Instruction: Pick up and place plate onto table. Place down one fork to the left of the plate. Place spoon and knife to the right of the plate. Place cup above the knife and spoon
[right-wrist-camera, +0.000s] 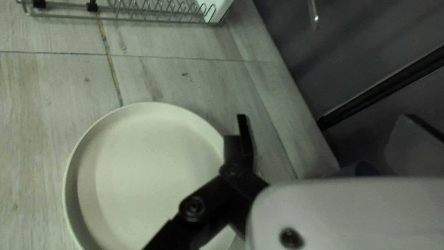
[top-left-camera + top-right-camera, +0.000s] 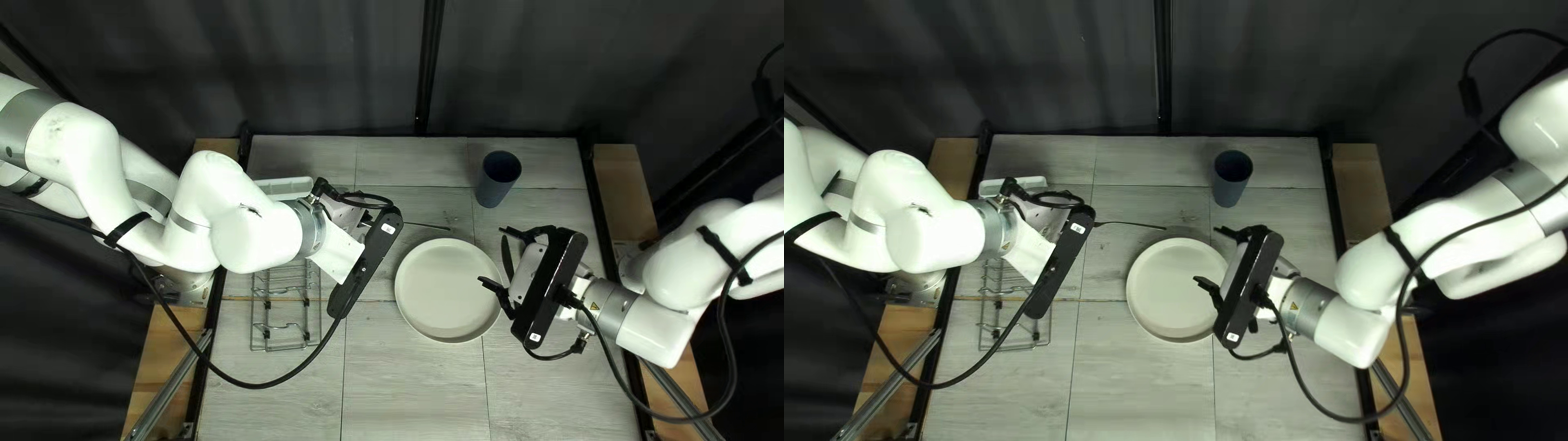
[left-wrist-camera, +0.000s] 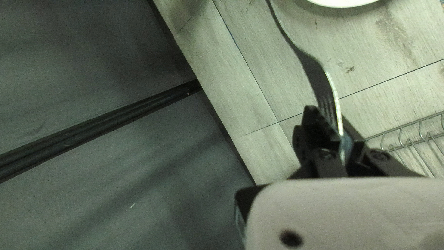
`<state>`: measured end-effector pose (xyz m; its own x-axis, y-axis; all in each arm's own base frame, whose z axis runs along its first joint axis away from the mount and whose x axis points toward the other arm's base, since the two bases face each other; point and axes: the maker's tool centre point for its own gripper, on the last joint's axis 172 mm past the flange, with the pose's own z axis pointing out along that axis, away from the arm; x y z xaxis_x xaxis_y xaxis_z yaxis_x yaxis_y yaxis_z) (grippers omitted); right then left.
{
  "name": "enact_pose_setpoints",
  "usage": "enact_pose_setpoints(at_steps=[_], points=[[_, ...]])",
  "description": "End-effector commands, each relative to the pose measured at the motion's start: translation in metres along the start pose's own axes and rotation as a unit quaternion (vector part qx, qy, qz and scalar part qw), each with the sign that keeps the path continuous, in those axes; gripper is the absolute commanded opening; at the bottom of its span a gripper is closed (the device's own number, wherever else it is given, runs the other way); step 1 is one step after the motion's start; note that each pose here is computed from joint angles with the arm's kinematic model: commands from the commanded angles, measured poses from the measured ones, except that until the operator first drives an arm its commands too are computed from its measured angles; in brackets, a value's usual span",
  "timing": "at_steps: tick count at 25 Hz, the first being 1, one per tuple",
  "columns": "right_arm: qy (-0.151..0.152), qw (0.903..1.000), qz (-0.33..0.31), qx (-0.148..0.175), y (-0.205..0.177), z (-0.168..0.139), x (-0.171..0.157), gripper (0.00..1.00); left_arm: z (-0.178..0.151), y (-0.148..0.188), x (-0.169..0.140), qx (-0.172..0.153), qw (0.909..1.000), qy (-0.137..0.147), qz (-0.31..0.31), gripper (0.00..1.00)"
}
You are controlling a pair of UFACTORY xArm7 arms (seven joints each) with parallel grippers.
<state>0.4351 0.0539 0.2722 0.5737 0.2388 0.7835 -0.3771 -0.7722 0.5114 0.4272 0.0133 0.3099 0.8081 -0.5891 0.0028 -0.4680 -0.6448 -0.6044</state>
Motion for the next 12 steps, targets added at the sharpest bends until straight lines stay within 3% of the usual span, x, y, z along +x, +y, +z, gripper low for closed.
enact_pose_setpoints(at_steps=[1,7,12], points=[[0.022,0.9996,-0.004,-0.015,0.001,0.003,0.001,1.00,0.000,0.000,0.000,0.000,1.0000,0.000,0.000,0.00],[0.056,0.9980,-0.006,-0.027,0.002,0.010,0.002,1.00,0.000,0.000,0.000,0.000,1.0000,0.000,0.000,0.00],[0.093,0.9953,-0.011,-0.027,0.002,0.035,0.019,1.00,0.000,0.000,0.000,0.000,1.0000,0.000,0.000,0.00]])
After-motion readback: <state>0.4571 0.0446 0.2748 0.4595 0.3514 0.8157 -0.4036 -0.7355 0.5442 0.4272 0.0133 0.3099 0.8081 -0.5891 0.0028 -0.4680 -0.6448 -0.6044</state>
